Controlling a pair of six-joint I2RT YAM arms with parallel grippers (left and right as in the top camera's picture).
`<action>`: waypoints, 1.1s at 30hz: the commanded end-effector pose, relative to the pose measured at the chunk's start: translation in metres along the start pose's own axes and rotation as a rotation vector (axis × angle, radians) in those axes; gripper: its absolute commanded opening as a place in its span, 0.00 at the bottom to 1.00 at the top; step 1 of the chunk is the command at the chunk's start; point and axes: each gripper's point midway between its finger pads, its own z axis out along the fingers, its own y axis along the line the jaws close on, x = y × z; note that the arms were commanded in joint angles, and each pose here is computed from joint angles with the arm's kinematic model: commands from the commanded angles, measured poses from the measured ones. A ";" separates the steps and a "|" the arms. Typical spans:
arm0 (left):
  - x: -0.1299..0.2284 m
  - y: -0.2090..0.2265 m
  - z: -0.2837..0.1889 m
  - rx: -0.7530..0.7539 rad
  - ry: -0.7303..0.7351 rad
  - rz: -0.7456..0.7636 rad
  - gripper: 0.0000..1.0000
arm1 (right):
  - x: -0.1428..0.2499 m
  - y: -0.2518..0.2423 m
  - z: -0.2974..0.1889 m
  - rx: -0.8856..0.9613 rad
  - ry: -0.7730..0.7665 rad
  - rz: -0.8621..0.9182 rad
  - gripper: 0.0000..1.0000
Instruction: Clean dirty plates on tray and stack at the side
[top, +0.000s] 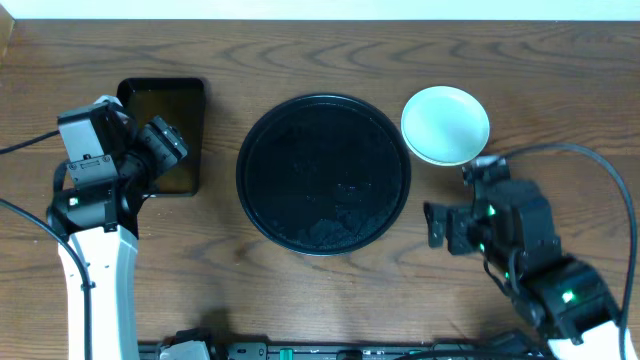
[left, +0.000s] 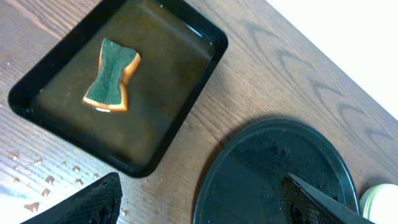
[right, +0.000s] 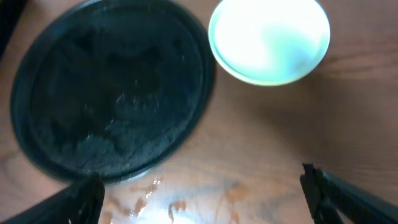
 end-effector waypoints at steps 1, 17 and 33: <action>0.001 -0.001 0.001 0.007 0.009 0.010 0.81 | 0.020 -0.015 0.018 -0.011 -0.121 0.058 0.99; 0.001 -0.001 0.001 0.007 0.009 0.010 0.81 | 0.029 -0.033 0.032 -0.096 -0.673 0.103 0.99; 0.001 -0.001 0.001 0.007 0.009 0.009 0.81 | 0.028 -0.066 0.018 0.029 -0.754 0.109 0.99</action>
